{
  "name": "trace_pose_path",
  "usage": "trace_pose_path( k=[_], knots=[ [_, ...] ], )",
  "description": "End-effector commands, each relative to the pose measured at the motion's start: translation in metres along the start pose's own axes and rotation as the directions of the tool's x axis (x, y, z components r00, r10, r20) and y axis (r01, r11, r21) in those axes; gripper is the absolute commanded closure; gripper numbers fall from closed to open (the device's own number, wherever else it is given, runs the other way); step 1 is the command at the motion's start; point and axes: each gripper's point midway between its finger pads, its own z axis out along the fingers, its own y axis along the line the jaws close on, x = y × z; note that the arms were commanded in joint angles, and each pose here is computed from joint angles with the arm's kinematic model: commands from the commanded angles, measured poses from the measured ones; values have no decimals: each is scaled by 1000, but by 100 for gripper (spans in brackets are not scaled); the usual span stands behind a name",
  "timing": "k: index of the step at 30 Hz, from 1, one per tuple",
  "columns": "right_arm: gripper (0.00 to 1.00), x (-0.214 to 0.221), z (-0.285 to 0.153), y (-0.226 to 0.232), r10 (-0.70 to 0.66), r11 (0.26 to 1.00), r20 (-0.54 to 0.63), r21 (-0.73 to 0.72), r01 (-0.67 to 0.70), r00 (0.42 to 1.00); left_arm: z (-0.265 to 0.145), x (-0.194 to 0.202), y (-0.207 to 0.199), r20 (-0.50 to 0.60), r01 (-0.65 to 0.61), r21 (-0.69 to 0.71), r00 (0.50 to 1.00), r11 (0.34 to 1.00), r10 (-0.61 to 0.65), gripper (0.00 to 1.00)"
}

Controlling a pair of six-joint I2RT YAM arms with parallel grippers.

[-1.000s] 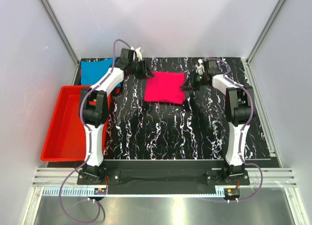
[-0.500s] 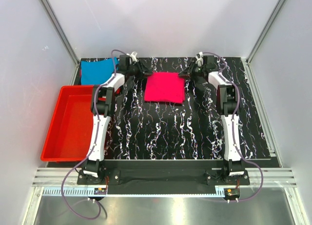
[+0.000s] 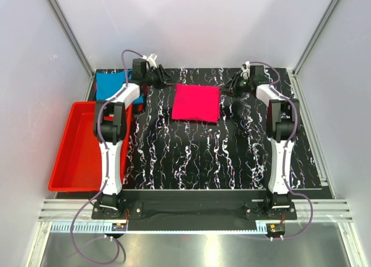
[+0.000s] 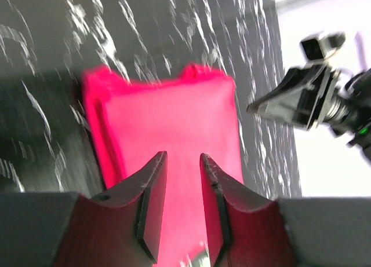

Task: Fold and stack the t-shirts
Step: Fold the tshirt

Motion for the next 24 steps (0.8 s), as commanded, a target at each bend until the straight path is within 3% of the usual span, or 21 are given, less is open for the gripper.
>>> trace_pose_path(
  k=[1, 6, 10, 14, 17, 22, 24],
  knots=[
    [62, 9, -23, 61, -190, 982, 40, -12, 190, 981, -33, 7, -37, 16, -167, -10, 986, 986, 167, 66],
    [66, 54, -1, 68, -198, 979, -50, -50, 196, 979, -11, 64, -48, -102, -184, 72, 976, 980, 191, 65],
    [72, 86, 29, 57, -163, 986, -127, -50, 158, 978, 10, 111, -12, -219, -94, 10, 971, 996, 94, 72],
    [76, 111, 35, 26, -103, 994, -201, 18, 109, 974, 2, 145, 14, -251, -35, -65, 968, 997, 17, 75],
    [76, 134, 20, 6, -83, 990, -242, 92, 108, 967, -19, 159, 9, -251, -33, -85, 968, 996, 11, 75],
    [76, 167, -24, -5, -83, 972, -288, 186, 141, 954, -54, 173, -34, -226, -70, -78, 973, 995, 50, 73],
    [75, 185, -42, -18, -57, 960, -305, 244, 136, 951, -71, 186, -41, -247, -24, -92, 969, 995, 0, 73]
  ],
)
